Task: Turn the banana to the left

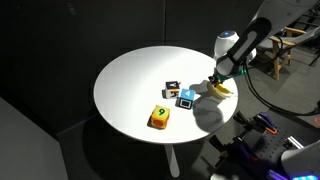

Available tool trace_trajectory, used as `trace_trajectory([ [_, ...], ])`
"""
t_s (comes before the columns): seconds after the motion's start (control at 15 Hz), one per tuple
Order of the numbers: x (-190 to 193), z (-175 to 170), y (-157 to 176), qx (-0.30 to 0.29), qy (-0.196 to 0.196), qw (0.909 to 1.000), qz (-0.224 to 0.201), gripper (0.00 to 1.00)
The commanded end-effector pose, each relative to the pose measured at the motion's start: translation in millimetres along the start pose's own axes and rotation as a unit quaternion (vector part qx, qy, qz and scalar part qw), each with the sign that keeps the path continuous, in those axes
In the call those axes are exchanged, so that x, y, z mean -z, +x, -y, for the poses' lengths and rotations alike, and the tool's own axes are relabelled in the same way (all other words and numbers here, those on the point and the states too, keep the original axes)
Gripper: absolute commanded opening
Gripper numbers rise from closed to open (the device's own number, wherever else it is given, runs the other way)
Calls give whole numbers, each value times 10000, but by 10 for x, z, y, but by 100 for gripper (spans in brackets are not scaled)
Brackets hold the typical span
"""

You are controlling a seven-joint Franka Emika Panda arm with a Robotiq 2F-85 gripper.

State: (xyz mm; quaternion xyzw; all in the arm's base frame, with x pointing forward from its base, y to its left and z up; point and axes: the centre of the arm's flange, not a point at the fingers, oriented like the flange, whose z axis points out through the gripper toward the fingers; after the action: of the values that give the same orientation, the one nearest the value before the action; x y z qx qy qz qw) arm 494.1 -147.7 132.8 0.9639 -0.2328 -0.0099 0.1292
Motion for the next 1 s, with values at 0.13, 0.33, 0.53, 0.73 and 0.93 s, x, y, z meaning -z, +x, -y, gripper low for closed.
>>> trace_trajectory([
  [0.13, 171, -48, -90, 1035, 119, 9941, -316, 17],
  [0.33, 221, -40, -113, 1460, 244, 9884, -330, 17],
  [0.53, 269, -33, -144, 1776, 364, 9830, -283, 17],
  [0.73, 333, 5, -168, 2101, 487, 9761, -249, 17],
  [0.93, 373, 80, -171, 2497, 510, 9666, -271, 17],
])
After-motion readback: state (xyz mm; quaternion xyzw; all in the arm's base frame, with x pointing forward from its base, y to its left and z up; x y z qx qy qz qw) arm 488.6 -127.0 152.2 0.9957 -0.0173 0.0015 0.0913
